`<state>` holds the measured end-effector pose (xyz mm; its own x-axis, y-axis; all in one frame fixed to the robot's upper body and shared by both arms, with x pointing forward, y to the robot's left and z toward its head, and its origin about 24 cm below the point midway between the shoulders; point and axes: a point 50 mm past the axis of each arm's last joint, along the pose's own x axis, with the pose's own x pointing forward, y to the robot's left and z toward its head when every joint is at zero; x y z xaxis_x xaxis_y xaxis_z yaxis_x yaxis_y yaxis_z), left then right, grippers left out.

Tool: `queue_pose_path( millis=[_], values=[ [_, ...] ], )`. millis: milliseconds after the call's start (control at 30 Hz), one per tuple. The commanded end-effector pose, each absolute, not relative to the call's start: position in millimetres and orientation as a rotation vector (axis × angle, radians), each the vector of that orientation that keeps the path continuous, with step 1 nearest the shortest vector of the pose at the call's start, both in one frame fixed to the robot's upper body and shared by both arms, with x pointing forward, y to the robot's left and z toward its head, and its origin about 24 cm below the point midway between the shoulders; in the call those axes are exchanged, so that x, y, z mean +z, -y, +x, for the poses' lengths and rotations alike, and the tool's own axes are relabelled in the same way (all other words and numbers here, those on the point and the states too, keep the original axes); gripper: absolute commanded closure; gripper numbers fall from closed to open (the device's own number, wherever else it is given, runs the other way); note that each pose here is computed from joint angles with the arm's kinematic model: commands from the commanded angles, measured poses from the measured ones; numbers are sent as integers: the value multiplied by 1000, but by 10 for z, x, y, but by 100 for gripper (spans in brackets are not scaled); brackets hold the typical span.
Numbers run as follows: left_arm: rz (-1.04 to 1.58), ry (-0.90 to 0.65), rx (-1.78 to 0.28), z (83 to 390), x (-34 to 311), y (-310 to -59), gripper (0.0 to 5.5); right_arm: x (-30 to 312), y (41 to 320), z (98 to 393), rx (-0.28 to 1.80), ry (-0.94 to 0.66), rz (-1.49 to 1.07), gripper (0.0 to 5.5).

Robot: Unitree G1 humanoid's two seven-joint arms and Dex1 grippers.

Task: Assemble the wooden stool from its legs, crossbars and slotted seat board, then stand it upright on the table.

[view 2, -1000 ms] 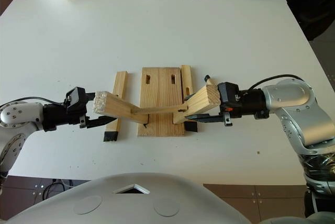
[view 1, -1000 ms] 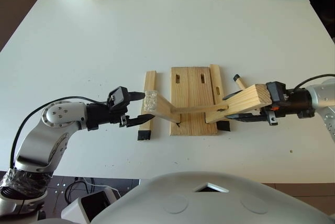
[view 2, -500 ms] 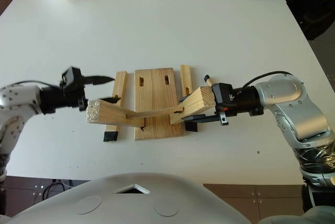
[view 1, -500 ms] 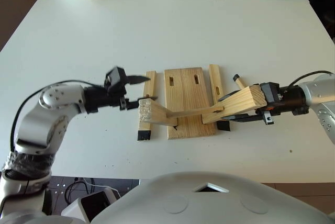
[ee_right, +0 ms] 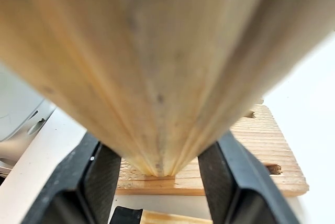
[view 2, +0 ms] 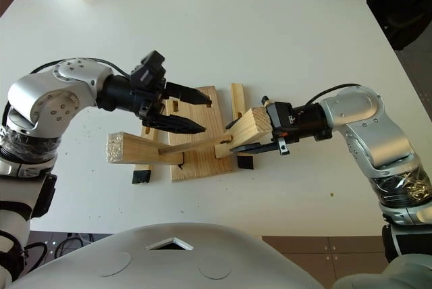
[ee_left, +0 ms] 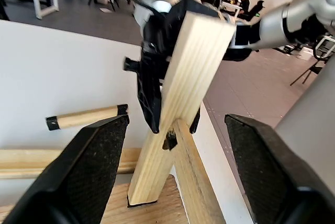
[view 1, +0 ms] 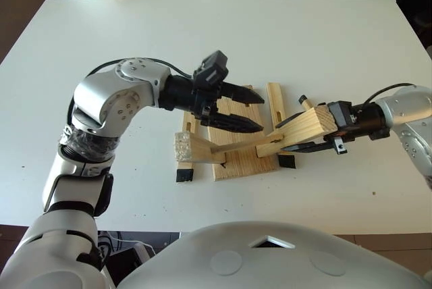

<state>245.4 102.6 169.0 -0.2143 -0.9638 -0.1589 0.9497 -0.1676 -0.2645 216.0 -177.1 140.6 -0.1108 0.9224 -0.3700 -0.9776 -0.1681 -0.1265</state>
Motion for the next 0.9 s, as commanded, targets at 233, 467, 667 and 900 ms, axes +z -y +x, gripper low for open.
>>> queue_pose_path(
  millis=[233, 467, 667, 900],
  values=[
    [-89, -558, -1692, 2537, 1226, -1025, 210, 1138, 1769, 2130, 1707, -337, -490, 348],
    [-155, -531, -1685, 2525, 1225, -1074, 210, 1150, 1745, 2163, 1727, -337, -506, 348],
    [-222, -428, -1664, 2610, 1466, -1138, 210, 1145, 1745, 2165, 1719, -338, -508, 348],
    [-216, -417, -1816, 2334, 1580, -1009, 210, 1128, 1729, 2163, 1718, -340, -515, 348]
  ],
)
